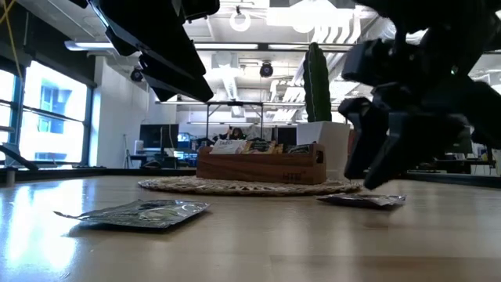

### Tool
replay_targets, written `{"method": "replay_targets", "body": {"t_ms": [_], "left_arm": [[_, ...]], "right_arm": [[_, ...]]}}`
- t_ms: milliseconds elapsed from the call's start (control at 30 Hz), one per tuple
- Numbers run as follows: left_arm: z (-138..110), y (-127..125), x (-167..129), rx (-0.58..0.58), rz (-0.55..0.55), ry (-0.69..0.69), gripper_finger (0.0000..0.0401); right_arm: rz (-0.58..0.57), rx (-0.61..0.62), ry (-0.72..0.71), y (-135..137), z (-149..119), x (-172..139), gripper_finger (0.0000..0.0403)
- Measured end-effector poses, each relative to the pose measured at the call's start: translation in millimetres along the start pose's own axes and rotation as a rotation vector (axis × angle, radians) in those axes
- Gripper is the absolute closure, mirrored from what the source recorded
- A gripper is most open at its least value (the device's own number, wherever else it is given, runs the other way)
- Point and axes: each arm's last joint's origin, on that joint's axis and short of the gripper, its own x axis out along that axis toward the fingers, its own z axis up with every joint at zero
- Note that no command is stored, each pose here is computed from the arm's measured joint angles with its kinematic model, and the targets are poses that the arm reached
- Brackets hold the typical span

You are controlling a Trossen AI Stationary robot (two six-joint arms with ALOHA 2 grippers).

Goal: Pick & Place Tea
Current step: Put the purple tea pack into the right section of the wooden organizer

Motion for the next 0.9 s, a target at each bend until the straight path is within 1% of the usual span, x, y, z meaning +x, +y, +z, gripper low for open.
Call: {"method": "replay_targets", "body": {"t_ms": [100,167,300,400,567,633,700,800,900], "left_arm": [[0,0,0,0.000,0.000,0.000,0.0257],[0,0,0,0.000,0.000,0.000,0.0257],[0,0,0,-0.001,0.000,0.000,0.0257],[0,0,0,-0.001,0.000,0.000,0.0257],[0,0,0,-0.002,0.000,0.000,0.0257],[0,0,0,-0.001,0.001,0.000,0.0257],[0,0,0,-0.002,0.000,0.000,0.0257],[0,0,0,-0.001,0.000,0.000,0.0257],[0,0,0,-0.002,0.000,0.000,0.0257]], "right_arm": [[-0.003,0.013,0.023,1,-4,6,0.0194],[-0.007,0.017,0.025,2,-4,10,0.0184],[-0.004,0.026,0.022,1,-4,16,0.0182],[0.018,0.038,0.039,-3,-5,17,0.0206],[0.133,0.124,0.101,-15,-7,21,0.0276],[0.161,0.139,0.122,-19,-8,22,0.0304],[0.174,0.124,0.128,-22,-8,22,0.0325],[0.167,0.085,0.119,-24,-8,23,0.0341],[0.185,0.093,0.120,-25,-8,23,0.0338]]}}
